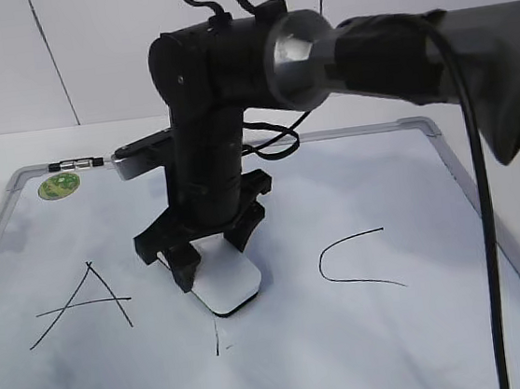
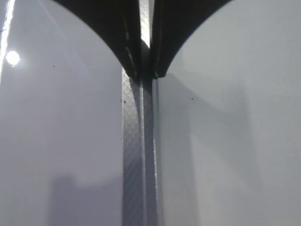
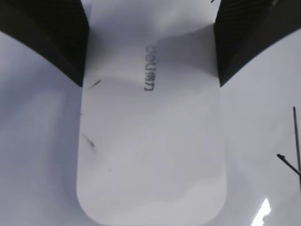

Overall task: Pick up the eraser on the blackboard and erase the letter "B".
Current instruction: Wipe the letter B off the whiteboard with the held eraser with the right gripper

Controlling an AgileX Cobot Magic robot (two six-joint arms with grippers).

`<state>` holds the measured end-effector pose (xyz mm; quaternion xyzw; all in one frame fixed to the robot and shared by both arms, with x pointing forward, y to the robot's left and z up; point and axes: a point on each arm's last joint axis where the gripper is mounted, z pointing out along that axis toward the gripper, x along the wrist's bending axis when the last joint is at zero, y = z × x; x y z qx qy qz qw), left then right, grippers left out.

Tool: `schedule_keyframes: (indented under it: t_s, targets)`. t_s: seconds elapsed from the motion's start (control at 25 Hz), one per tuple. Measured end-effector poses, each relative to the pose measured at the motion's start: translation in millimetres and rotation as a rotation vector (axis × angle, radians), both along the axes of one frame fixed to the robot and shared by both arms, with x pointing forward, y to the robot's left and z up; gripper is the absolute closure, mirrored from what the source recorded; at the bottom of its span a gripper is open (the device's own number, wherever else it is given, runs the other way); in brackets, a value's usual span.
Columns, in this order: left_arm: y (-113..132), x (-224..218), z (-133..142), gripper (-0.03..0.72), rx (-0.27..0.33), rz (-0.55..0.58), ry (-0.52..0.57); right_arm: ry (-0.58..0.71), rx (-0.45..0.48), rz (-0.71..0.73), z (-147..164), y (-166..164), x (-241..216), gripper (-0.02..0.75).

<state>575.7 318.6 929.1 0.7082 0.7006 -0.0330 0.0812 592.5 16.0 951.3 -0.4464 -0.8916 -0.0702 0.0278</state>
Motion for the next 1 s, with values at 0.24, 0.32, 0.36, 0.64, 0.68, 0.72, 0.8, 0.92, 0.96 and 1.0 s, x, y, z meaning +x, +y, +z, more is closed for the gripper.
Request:
schedule_keyframes:
  t_s: [0.24,0.32,0.36,0.64,0.68,0.72,0.8,0.92,0.96,1.0]
  targets:
    - [0.0,0.0,0.0,0.674,0.0,0.0,0.0,0.003,0.01,-0.013,0.2,-3.3,3.4,0.215]
    - [0.0,0.0,0.0,0.674,0.0,0.0,0.0,0.011,0.02,-0.034,0.3,-8.9,8.3,0.215]
    - [0.0,0.0,0.0,0.674,0.0,0.0,0.0,0.017,0.028,-0.052,0.5,-12.9,11.9,0.215]
    - [0.0,0.0,0.0,0.674,0.0,0.0,0.0,-0.006,0.031,-0.187,0.5,-62.2,49.7,0.215]
    - [0.0,0.0,0.0,0.674,0.0,0.0,0.0,-0.016,0.021,-0.196,0.4,-68.1,53.4,0.215]
    - [0.0,0.0,0.0,0.674,0.0,0.0,0.0,-0.026,0.006,-0.199,0.2,-72.2,55.8,0.215]
    - [0.0,0.0,0.0,0.674,0.0,0.0,0.0,-0.048,-0.026,-0.198,-0.2,-76.4,58.1,0.215]
    - [0.0,0.0,0.0,0.674,0.0,0.0,0.0,-0.056,-0.044,-0.198,-0.2,-78.1,58.7,0.215]
    - [0.0,0.0,0.0,0.674,0.0,0.0,0.0,-0.054,-0.046,-0.198,0.2,-78.2,58.5,0.215]
    - [0.0,0.0,0.0,0.674,0.0,0.0,0.0,-0.054,-0.046,-0.198,0.9,-78.1,58.6,0.215]
